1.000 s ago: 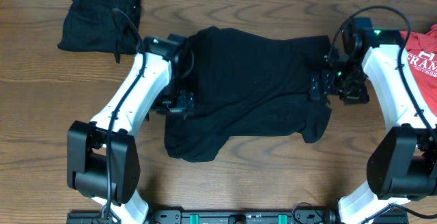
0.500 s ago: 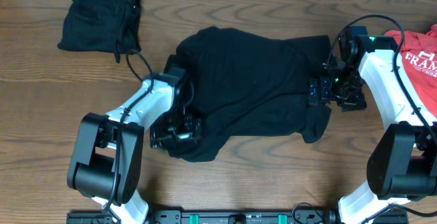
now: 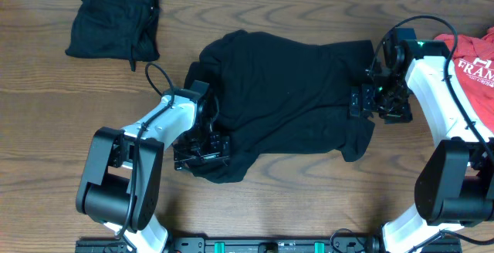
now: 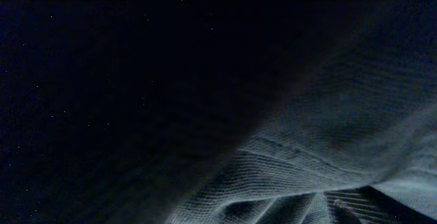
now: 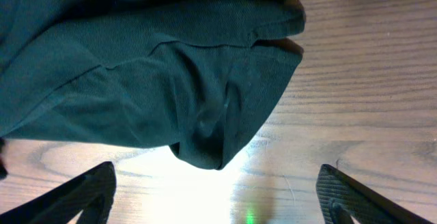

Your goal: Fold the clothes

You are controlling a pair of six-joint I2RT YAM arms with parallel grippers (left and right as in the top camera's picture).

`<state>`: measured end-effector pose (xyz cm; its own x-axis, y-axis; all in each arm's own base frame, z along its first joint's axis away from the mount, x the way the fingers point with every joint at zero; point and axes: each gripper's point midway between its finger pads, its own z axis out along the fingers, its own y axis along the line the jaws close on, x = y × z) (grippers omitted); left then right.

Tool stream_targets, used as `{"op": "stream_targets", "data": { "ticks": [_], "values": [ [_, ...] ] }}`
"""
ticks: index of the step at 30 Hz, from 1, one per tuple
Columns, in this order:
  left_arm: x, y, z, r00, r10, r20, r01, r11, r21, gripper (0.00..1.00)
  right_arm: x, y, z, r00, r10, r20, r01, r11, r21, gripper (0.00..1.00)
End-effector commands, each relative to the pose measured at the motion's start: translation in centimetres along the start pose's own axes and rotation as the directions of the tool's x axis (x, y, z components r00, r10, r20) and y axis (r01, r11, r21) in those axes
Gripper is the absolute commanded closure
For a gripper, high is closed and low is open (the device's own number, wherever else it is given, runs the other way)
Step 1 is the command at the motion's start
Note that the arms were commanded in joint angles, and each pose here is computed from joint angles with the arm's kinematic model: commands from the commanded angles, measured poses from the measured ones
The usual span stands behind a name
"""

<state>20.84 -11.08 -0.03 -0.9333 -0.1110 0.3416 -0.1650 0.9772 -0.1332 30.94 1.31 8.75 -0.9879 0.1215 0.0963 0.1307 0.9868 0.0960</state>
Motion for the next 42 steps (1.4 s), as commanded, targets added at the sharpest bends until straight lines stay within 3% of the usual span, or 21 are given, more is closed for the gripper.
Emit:
{"op": "stream_targets", "data": {
  "ticks": [1, 7, 13, 23, 35, 36, 38, 42],
  "values": [
    [-0.1, -0.1, -0.3, 1.000, 0.014, 0.010, -0.014, 1.000, 0.015, 0.21, 0.0, -0.3, -0.2, 1.000, 0.019, 0.016, -0.019, 1.000, 0.003, 0.14],
    [-0.1, -0.1, -0.4, 1.000, 0.014, 0.010, -0.014, 1.000, 0.015, 0.58, 0.6, -0.4, 0.0, 1.000, 0.021, -0.007, -0.021, 1.000, 0.006, 0.28],
    [-0.1, -0.1, -0.4, 1.000, 0.014, 0.010, -0.014, 1.000, 0.015, 0.72, 2.9, -0.3, 2.2, 0.995, 0.029, -0.093, -0.031, 0.999, -0.016, 0.28],
    [-0.1, -0.1, -0.4, 1.000, 0.017, 0.010, -0.018, 1.000, 0.015, 0.72, 4.6, 0.9, 6.1, 0.991, 0.041, -0.128, -0.056, 0.992, -0.113, 0.28],
    [-0.1, -0.1, -0.4, 1.000, 0.021, 0.010, -0.021, 1.000, 0.014, 0.73, 4.5, -0.7, 9.2, 0.993, 0.091, -0.076, -0.094, 0.995, -0.041, 0.29],
    [-0.1, -0.1, -0.4, 1.000, 0.021, 0.010, -0.021, 1.000, 0.014, 0.77, 4.4, -0.7, 9.2, 0.993, 0.090, -0.071, -0.094, 0.995, -0.042, 0.30],
    [-0.1, -0.1, -0.4, 1.000, 0.021, 0.010, -0.021, 1.000, 0.014, 0.80, 4.0, -0.7, 9.2, 0.994, 0.090, -0.056, -0.092, 0.995, -0.045, 0.39],
    [0.0, -0.1, -0.4, 1.000, 0.019, 0.006, -0.020, 1.000, 0.013, 0.85, 3.5, -0.6, 9.3, 0.995, 0.098, -0.037, -0.100, 0.994, -0.048, 0.71]
  ]
}}
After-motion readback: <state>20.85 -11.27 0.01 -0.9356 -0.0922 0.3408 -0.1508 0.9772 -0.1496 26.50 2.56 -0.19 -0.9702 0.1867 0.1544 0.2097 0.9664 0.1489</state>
